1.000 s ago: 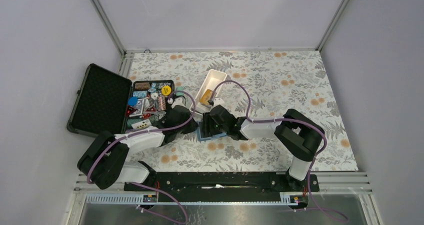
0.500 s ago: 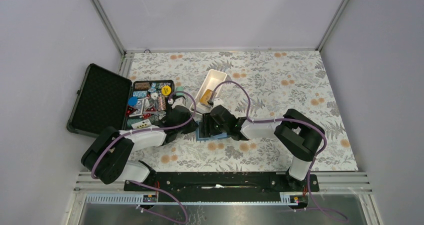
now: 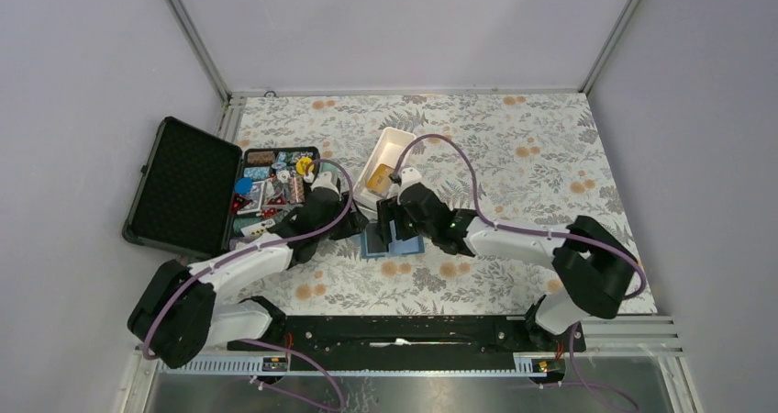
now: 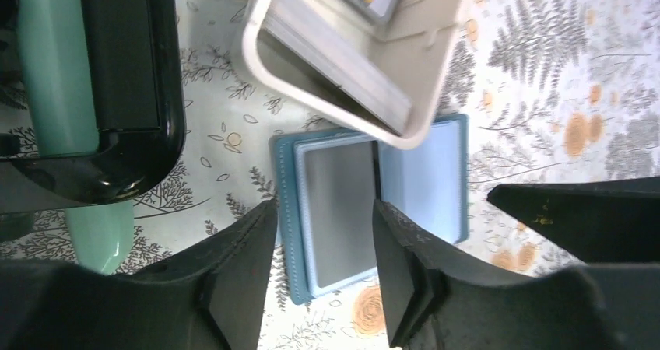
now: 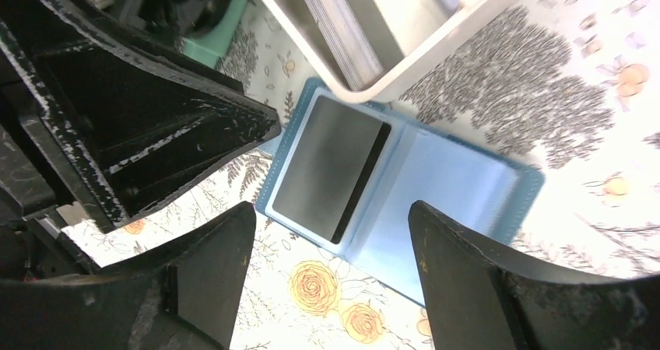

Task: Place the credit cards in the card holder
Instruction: Insert the credit card into the card holder.

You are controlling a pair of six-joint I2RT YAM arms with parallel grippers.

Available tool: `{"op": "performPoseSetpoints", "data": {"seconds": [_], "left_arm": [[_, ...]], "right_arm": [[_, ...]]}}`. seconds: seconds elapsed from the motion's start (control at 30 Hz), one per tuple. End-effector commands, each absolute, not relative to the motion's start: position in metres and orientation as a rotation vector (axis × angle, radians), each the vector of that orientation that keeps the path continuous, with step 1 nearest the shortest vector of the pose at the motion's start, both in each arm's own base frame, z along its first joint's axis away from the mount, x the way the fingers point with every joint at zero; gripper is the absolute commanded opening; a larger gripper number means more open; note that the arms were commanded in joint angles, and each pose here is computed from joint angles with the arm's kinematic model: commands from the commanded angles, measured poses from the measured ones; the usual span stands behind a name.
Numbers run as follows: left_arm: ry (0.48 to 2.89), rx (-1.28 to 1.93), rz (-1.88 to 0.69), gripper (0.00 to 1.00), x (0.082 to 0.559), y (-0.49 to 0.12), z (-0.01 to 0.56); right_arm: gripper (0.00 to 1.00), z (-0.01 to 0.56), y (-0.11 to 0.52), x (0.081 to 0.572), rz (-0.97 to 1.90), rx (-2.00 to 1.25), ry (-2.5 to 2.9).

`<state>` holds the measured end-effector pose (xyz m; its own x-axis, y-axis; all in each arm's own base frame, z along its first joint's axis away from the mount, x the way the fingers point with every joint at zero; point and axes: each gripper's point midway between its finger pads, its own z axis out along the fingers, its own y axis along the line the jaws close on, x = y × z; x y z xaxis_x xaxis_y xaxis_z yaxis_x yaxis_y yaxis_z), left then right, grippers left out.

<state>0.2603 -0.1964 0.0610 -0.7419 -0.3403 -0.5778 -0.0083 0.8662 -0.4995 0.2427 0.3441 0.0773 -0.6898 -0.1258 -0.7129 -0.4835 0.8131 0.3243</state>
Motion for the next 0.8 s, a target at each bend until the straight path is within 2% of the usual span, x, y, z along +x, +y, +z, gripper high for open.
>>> {"op": "performPoseSetpoints", "data": {"seconds": [0.0, 0.13, 0.2, 0.27, 0.5, 0.77], "left_arm": [[2.245, -0.198, -0.658, 0.53, 0.27, -0.2, 0.11], [2.218, -0.181, -0.654, 0.69, 0.275, -0.193, 0.14], [2.227, -0.173, -0.63, 0.8, 0.277, -0.185, 0.146], [2.255, -0.169, -0.612, 0.86, 0.278, -0.175, 0.148], [2.296, -0.159, -0.649, 0.95, 0.274, -0.148, 0.176], [2.207, -0.107, -0.395, 0.99, 0.281, -0.095, 0.229]], "right_arm": [[0.8, 0.113, 0.325, 0.254, 0.635, -0.499, 2.218], [0.8, 0.141, 0.327, 0.266, 0.795, -0.548, 2.196], [0.8, 0.151, 0.332, 0.27, 0.852, -0.597, 2.181], [0.82, 0.158, 0.34, 0.273, 0.898, -0.664, 2.157], [0.81, 0.141, 0.361, 0.293, 0.906, -0.775, 2.215], [0.77, 0.109, 0.379, 0.333, 0.785, -0.824, 2.256]]}}
